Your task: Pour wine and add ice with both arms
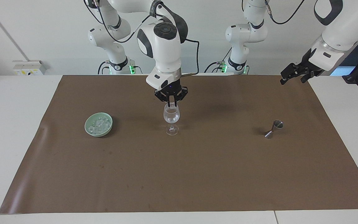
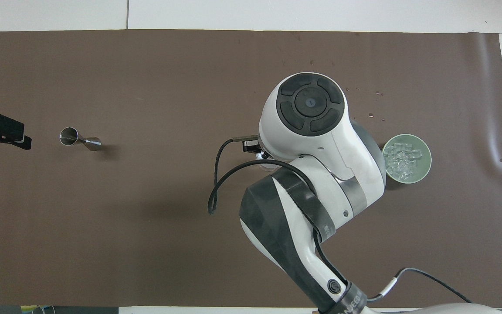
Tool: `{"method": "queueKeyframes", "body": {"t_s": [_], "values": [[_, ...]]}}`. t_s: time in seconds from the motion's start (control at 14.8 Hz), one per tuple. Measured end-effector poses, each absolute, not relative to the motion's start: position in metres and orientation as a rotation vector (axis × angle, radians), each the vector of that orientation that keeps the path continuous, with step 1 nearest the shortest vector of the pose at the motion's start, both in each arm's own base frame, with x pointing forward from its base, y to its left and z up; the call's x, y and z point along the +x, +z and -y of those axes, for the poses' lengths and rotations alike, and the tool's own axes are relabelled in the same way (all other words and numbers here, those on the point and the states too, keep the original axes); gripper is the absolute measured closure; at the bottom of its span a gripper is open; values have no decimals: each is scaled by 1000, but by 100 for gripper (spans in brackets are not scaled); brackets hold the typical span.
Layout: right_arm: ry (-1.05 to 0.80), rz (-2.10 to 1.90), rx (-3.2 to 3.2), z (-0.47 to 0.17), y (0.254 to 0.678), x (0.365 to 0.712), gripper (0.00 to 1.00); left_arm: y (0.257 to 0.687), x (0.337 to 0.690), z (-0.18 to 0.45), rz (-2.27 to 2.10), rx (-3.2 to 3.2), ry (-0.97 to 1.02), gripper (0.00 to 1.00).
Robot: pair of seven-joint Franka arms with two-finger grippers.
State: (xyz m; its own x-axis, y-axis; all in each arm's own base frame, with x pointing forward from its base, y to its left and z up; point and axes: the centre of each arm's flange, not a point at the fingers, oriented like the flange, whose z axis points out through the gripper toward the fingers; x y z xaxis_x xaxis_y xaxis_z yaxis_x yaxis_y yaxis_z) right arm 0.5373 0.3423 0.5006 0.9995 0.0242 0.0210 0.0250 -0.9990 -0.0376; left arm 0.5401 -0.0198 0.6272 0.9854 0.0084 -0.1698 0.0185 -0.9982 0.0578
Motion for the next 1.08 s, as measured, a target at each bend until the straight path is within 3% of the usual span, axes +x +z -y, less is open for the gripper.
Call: {"method": "queueKeyframes", "body": {"t_s": [0.47, 1.08], "values": [[-28, 39, -3104, -340, 501, 533, 71, 620, 531, 16, -12, 3072, -291, 0], [-44, 30, -3097, -338, 508, 536, 66, 620, 538, 14, -14, 3093, -182, 0]]}}
